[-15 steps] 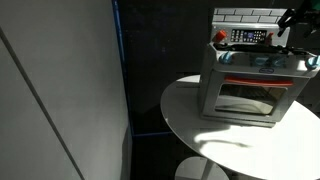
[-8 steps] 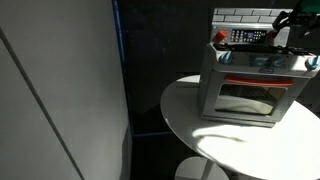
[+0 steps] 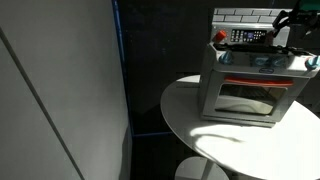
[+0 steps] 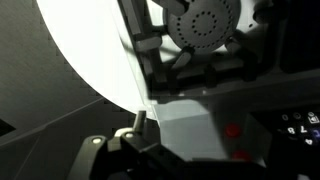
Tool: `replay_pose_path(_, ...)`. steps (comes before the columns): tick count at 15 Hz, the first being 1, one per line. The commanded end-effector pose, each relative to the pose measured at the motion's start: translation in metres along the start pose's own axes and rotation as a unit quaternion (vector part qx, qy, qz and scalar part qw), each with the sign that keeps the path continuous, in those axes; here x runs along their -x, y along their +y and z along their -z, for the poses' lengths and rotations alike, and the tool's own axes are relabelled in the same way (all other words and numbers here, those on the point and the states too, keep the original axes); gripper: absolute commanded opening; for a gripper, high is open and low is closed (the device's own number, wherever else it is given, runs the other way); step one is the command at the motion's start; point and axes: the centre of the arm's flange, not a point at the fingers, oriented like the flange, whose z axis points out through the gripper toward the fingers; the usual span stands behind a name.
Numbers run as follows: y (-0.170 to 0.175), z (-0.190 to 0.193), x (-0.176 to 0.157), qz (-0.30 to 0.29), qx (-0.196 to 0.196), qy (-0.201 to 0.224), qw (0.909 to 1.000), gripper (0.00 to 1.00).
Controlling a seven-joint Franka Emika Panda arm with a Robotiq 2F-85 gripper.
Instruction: Push the top right button on the toy stove
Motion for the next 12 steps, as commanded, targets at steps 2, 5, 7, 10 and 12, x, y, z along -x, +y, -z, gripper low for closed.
replay_pose_path(2,-0.001,0.001,-0.009,-0.022,0.022,-0.001,0.9995,1.00)
replay_pose_path(5,0.000,-0.002,-0.010,-0.024,0.024,-0.001,0.9994,1.00)
replay_pose_path(7,0.000,-0.004,-0.011,-0.027,0.026,-0.001,0.9993,1.00)
replay_pose_path(10,0.000,-0.007,-0.011,-0.028,0.028,0.000,0.9992,1.00)
replay_pose_path(12,0.000,-0.008,-0.012,-0.029,0.028,0.001,0.9992,1.00)
